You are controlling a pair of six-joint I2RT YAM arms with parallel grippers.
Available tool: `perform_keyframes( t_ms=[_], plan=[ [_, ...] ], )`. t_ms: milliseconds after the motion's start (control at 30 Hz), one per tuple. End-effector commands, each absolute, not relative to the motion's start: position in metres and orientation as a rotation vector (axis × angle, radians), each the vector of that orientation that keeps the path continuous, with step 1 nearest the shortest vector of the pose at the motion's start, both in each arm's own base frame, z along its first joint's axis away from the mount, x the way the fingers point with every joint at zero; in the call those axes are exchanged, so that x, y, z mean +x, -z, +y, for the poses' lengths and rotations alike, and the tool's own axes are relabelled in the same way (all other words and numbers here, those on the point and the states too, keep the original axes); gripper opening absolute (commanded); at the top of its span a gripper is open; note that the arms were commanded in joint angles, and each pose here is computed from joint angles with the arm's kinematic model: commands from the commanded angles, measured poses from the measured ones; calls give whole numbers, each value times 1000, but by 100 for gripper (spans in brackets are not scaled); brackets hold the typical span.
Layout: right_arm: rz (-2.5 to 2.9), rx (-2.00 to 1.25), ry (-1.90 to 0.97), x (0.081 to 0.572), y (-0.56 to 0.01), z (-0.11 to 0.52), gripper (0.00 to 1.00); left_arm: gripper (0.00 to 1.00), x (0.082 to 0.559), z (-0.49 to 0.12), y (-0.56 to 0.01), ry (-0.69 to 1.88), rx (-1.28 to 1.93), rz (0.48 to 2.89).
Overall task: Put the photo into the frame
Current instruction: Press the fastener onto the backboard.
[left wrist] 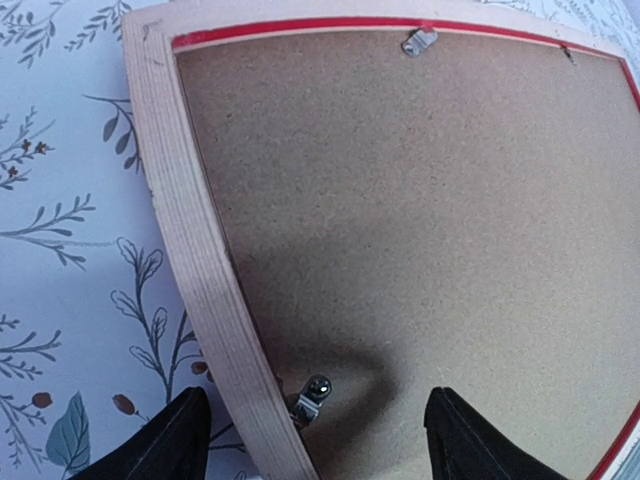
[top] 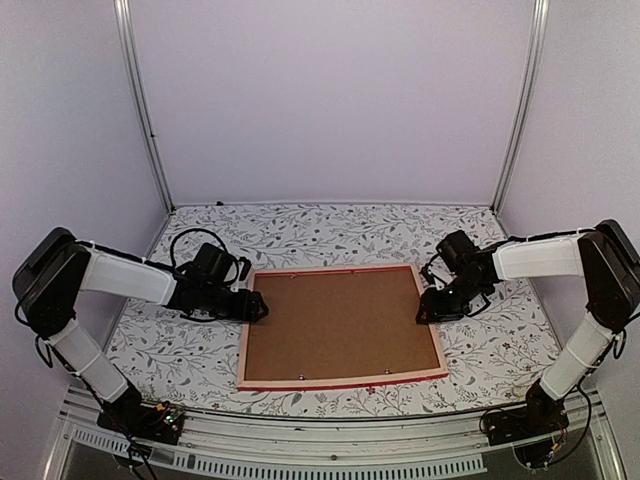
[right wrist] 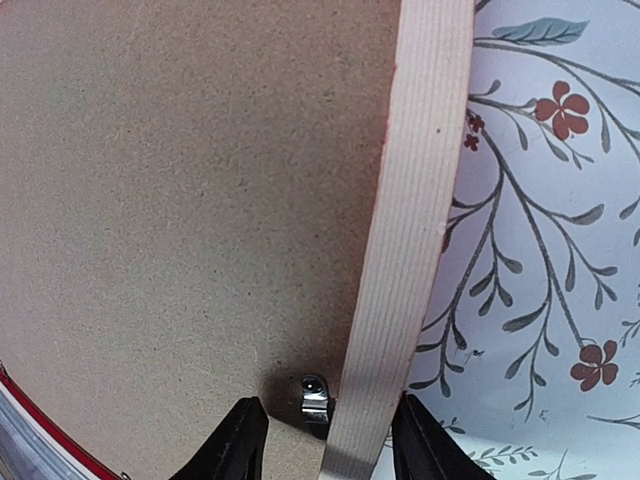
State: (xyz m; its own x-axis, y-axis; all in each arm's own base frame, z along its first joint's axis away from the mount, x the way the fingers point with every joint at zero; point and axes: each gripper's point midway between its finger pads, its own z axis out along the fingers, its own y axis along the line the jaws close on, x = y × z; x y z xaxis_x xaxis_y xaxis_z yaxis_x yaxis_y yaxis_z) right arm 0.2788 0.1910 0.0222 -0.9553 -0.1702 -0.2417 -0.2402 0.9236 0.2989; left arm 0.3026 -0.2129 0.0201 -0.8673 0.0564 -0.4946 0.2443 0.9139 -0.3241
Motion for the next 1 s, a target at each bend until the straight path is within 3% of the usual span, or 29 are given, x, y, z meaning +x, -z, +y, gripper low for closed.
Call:
perform_keyframes(
  t_ms=[0, 400, 667, 967],
  plan=[
    [2822, -273, -479, 293, -34, 190, 43, 77, 292, -208, -4, 498, 219, 2657],
    [2850, -282, -472, 285, -24, 178, 26, 77, 291, -207, -1, 492, 217, 2664],
    [2870, -331, -496, 278, -18, 177, 26, 77, 290, -206, -1, 492, 213, 2664],
    [2893, -343, -449, 278, -14, 171, 36, 77, 290, -206, -2, 490, 215, 2662]
  ],
)
